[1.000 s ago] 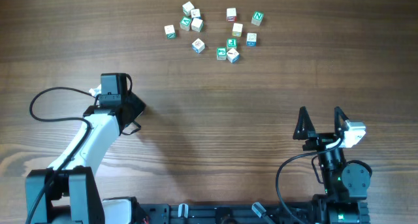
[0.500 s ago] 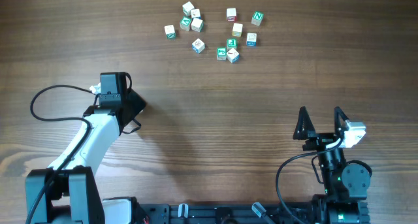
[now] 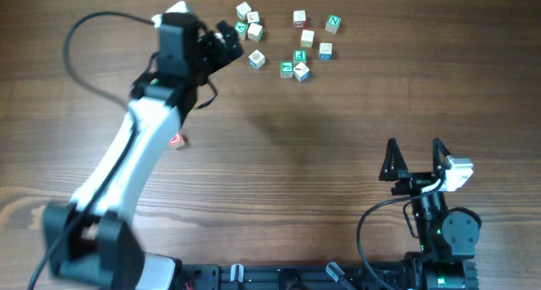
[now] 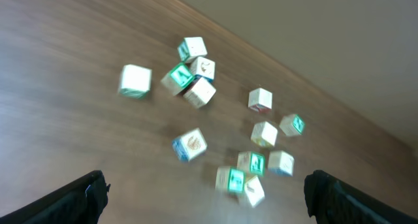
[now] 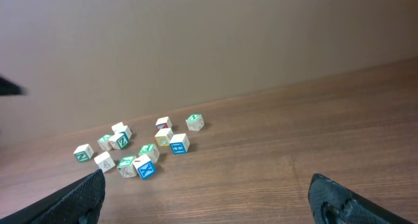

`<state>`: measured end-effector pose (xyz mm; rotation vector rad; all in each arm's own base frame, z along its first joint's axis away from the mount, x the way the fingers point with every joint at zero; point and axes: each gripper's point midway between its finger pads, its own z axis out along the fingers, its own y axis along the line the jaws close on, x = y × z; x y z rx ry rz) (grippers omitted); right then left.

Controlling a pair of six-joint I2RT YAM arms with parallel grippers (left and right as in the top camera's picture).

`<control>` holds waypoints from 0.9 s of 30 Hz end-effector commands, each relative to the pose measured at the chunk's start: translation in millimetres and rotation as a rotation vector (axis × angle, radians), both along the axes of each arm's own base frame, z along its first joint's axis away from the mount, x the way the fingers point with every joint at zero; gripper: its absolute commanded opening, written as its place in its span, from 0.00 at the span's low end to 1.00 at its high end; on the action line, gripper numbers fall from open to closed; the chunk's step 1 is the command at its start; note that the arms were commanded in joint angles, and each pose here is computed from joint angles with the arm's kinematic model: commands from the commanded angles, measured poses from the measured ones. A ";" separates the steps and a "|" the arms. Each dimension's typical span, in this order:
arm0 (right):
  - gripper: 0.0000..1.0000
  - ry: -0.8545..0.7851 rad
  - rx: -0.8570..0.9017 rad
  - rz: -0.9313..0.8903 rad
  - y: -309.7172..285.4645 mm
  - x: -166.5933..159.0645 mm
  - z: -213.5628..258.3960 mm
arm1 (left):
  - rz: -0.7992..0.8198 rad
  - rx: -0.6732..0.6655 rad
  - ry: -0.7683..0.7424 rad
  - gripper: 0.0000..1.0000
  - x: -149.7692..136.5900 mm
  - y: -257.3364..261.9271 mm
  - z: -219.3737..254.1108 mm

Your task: Form a circle

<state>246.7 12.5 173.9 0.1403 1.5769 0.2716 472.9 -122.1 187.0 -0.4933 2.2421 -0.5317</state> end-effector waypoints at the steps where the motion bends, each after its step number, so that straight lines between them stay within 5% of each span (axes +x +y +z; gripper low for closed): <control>1: 1.00 -0.009 0.007 -0.002 0.0 -0.3 1.9 | -0.098 -0.039 0.125 0.99 41.6 -42.8 -63.9; 5: 1.00 -0.009 0.007 -0.002 0.0 -0.3 1.9 | -0.054 -0.093 0.209 1.00 81.1 -77.5 -114.3; 12: 1.00 -0.009 0.007 -0.002 0.0 -0.3 1.9 | -0.035 -0.077 0.289 0.98 74.8 -86.5 -165.3; 15: 1.00 -0.009 0.007 -0.002 0.0 -0.3 1.9 | -0.012 -0.034 0.361 0.85 62.5 -77.8 -185.6; 17: 1.00 -0.009 0.007 -0.002 0.0 -0.3 1.9 | -0.005 -0.024 0.370 0.70 60.7 -75.6 -187.2; 19: 1.00 -0.009 0.007 -0.002 0.0 -0.3 1.9 | -0.005 -0.018 0.384 0.44 57.8 -74.5 -189.2; 22: 1.00 -0.009 0.007 -0.002 0.0 -0.3 1.9 | -0.022 0.008 0.410 0.28 51.0 -72.2 -193.4; 27: 1.00 -0.009 0.007 -0.002 0.0 -0.3 1.9 | -0.064 0.069 0.395 0.19 46.6 -58.5 -166.7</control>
